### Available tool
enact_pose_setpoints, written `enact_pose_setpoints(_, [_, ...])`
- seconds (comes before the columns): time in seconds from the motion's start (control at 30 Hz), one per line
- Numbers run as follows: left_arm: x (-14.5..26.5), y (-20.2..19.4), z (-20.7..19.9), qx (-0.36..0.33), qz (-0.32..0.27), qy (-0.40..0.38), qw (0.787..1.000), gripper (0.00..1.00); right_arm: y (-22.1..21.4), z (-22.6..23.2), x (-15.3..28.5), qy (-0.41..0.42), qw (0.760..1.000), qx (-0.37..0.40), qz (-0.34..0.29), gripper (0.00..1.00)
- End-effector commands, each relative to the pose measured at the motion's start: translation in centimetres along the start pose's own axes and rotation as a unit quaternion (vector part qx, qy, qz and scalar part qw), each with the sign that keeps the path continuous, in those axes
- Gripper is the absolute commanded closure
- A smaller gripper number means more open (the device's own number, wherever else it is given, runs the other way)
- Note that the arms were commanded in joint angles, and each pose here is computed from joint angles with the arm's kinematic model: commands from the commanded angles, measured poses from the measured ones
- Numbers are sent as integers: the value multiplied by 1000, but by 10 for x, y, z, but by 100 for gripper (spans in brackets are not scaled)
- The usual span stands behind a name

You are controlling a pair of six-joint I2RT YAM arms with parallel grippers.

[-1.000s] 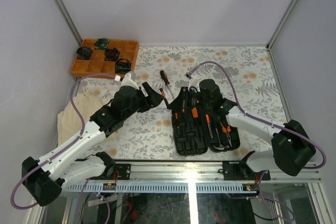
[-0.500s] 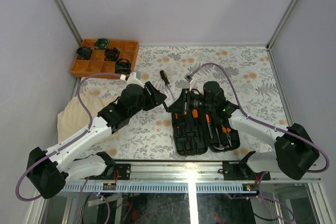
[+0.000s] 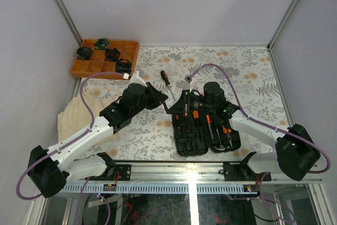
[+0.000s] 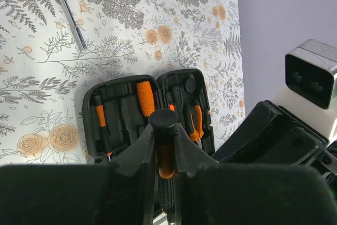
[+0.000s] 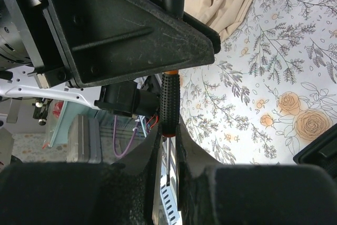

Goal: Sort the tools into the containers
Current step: Pick up the screwdriver from the center of the board.

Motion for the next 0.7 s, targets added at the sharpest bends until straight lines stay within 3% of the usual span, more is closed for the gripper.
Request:
enact_pose_setpoints(0.0, [2, 7, -10, -6, -16, -21, 1000, 100, 11, 6, 1, 3, 1000, 24, -17, 95])
enact_pose_setpoints(0.13, [1, 5, -9, -6, -13, -18, 1000, 100, 15, 6, 1, -18, 999, 35, -26, 71])
enact_pose_setpoints(0.23, [1, 4, -8, -6, -9, -19, 1000, 100, 18, 6, -1, -25, 998, 41, -28, 61])
enact_pose_setpoints(0.37, [0, 2, -9, -8, -6, -20, 1000, 100, 22, 6, -3, -27, 998, 45, -32, 55])
enact_pose_setpoints(0.67, [-1, 1, -7, -9, -1, -20, 1000, 100, 27, 8, -8, -16, 998, 47, -42, 56])
Point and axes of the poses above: each gripper's point midway between its finger pads, its own x axis back along the fingers, its own z axis along the line the jaws close on, y = z × x, the point moved 10 cm from there along x, back along the fingers, and after that the axes turned 5 degrees about x, right-handed, at the moved point
